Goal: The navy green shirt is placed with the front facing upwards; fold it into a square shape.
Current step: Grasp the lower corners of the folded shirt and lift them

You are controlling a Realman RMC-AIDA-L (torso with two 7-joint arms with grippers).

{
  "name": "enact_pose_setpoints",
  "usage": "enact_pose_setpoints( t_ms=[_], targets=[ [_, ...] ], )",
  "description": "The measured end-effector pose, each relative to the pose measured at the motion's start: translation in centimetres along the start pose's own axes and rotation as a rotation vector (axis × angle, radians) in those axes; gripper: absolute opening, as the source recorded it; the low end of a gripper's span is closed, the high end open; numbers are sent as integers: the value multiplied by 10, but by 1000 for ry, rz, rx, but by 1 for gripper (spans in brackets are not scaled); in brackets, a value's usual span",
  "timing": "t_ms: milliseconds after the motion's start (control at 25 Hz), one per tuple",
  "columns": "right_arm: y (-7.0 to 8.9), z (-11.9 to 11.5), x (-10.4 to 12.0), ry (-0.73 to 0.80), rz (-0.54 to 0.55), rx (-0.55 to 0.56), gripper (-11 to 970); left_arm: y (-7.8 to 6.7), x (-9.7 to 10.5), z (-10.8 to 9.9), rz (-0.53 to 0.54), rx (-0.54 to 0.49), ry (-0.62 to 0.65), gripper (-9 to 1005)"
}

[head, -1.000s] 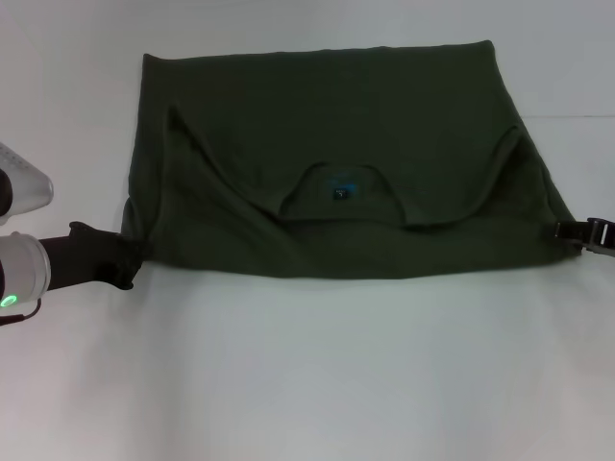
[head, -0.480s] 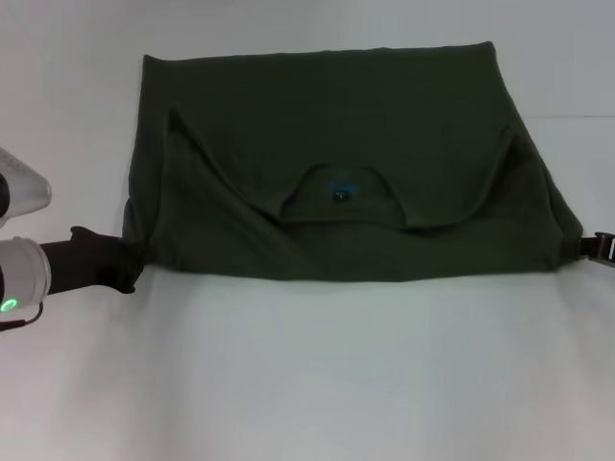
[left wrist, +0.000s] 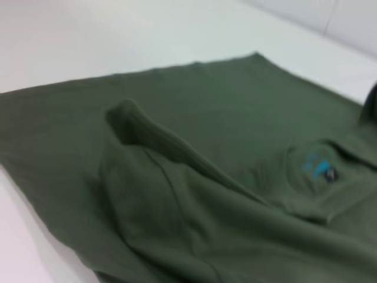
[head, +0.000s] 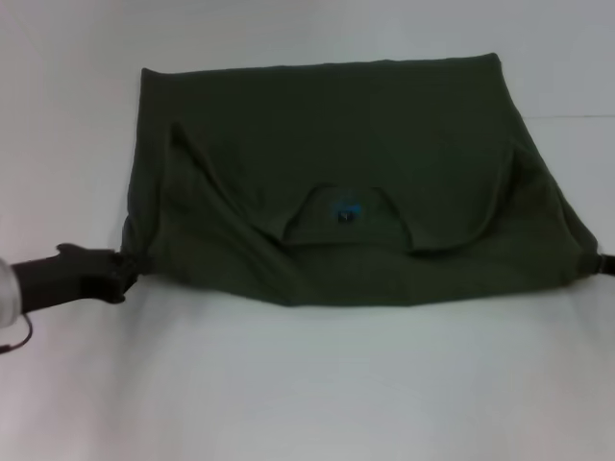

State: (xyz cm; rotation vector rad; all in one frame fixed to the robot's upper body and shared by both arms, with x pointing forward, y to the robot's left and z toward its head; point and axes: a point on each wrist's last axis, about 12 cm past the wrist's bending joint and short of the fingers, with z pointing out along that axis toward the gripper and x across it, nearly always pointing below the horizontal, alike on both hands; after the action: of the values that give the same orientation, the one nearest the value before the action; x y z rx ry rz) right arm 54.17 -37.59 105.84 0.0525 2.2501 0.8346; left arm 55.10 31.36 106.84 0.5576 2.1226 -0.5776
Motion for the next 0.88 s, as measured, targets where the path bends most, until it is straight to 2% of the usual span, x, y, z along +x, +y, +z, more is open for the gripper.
enact_pose_setpoints(
  t_ms=[360, 600, 800, 880],
  targets=[
    [-10, -40, 33, -47, 7, -71, 40, -5, 32, -41, -152, 88, -79, 4],
    [-11, -62, 56, -41, 5, -126, 40, -12, 52, -59, -196, 124, -81, 4],
    [-11, -89, 82, -37, 1, -167, 40, -23, 63, -71, -213, 199, -79, 5],
    [-11, -92, 86, -35, 0, -171, 40, -27, 65, -77, -213, 231, -76, 5]
  ],
)
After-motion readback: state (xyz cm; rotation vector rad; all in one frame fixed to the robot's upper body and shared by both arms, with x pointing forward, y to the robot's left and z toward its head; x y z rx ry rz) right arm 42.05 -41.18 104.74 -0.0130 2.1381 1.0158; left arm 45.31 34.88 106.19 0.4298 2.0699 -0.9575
